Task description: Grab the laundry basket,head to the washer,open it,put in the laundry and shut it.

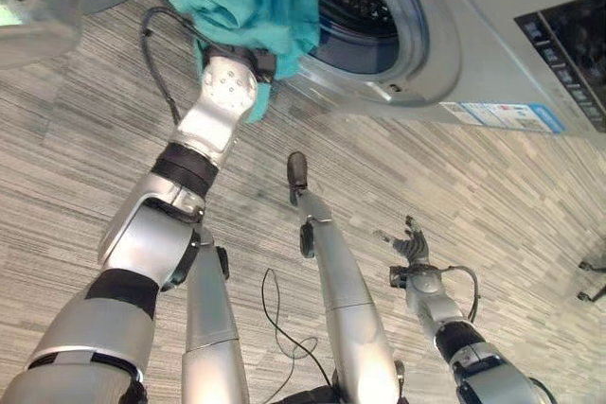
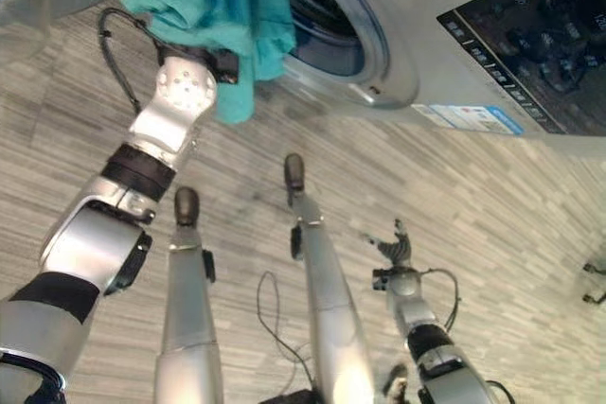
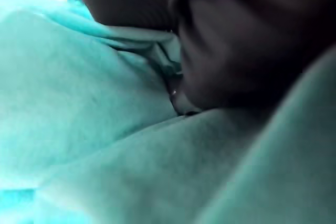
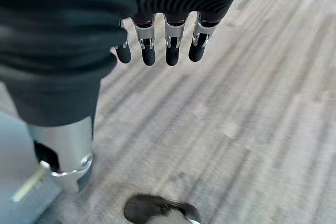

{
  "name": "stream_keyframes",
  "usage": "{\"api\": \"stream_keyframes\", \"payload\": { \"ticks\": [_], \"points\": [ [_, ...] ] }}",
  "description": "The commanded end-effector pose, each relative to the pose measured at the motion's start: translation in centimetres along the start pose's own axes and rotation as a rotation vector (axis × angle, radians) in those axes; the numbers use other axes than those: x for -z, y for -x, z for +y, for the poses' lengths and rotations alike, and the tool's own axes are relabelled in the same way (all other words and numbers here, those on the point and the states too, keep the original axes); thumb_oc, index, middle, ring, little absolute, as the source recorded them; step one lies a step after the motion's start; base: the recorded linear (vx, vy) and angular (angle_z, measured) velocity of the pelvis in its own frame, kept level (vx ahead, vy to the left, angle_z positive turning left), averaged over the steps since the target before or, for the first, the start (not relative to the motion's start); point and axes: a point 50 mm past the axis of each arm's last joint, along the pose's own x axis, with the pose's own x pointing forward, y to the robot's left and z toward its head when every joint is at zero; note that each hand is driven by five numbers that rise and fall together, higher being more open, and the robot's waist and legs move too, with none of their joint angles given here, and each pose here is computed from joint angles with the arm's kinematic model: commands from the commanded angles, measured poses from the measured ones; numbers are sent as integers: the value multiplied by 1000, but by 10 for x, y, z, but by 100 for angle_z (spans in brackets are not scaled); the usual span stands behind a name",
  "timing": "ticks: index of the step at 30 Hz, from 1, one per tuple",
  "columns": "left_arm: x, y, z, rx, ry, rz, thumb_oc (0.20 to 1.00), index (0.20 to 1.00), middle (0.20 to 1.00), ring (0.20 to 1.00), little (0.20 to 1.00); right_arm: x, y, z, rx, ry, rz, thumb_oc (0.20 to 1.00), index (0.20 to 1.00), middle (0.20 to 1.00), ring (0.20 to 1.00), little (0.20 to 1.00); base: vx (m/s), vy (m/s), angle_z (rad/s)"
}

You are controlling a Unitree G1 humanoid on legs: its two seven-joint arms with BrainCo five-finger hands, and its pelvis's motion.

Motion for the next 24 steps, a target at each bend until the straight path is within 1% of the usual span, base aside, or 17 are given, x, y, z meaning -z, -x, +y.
{"api": "stream_keyframes", "payload": {
  "ticks": [1,2,4,6,8,11,12,14,15,16,18,19,20,21,22,23,24],
  "points": [
    [-22,-7,1,-73,186,-67,200,200,200,200,200,36,19,-18,49,36,87,1000,1000,1000,1000,1000,39,-93,-3],
    [-22,-7,1,-74,187,-67,200,200,200,200,200,36,19,-18,49,36,87,1000,1000,1000,1000,1000,74,-169,-2],
    [-40,-16,4,-110,263,-103,200,200,200,200,200,28,17,-13,28,30,46,1000,1000,1000,1000,1000,64,-129,-3],
    [-44,-18,5,-114,264,-110,200,200,200,200,200,29,18,-13,26,33,50,1000,1000,1000,1000,1000,40,-79,-12],
    [-62,-26,7,-103,242,-160,200,200,200,200,200,33,19,-13,24,48,67,1000,1000,1000,1000,1000,58,-96,-19],
    [-80,-40,14,-103,259,-173,200,200,200,200,200,37,19,-17,27,51,84,1000,1000,1000,1000,1000,58,-92,-27],
    [-85,-47,22,-113,269,-159,200,200,200,200,200,38,19,-20,32,52,90,1000,1000,1000,1000,1000,73,-89,-20],
    [-101,-62,37,-132,356,-125,200,200,200,200,200,38,17,-27,49,47,97,1000,1000,1000,1000,1000,72,-62,-21],
    [-115,-70,52,-155,396,-125,200,200,200,200,200,35,14,-31,60,38,97,1000,1000,1000,1000,1000,70,-39,-19],
    [-123,-74,70,-212,485,-127,200,200,200,200,200,32,12,-33,69,27,86,1000,1000,1000,1000,1000,72,-21,-22],
    [-151,-79,92,-247,593,-194,200,200,200,200,200,24,10,-39,87,5,56,1000,1000,1000,1000,1000,55,-12,-22],
    [-152,-79,92,-246,595,-195,200,200,200,200,200,23,10,-39,87,4,55,1000,1000,1000,1000,1000,41,-24,-13],
    [-162,-80,101,-242,483,-243,200,200,200,200,200,18,10,-47,102,-11,20,1000,1000,1000,1000,1000,19,-15,-4],
    [-163,-80,101,-242,481,-243,200,200,200,200,200,18,10,-47,101,-11,21,1000,1000,1000,1000,1000,23,-32,2],
    [-147,-79,93,-181,311,-210,200,200,200,200,200,16,14,-54,88,4,-5,1000,1000,1000,1000,1000,-6,-13,6],
    [-132,-80,86,-112,140,-164,1000,1000,1000,1000,1000,17,15,-60,97,14,-4,1000,1000,1000,1000,1000,-18,-3,6],
    [-116,-79,83,-58,12,-105,1000,1000,1000,1000,1000,19,15,-66,106,19,3,1000,1000,1000,1000,1000,-36,28,3]
  ]
}}
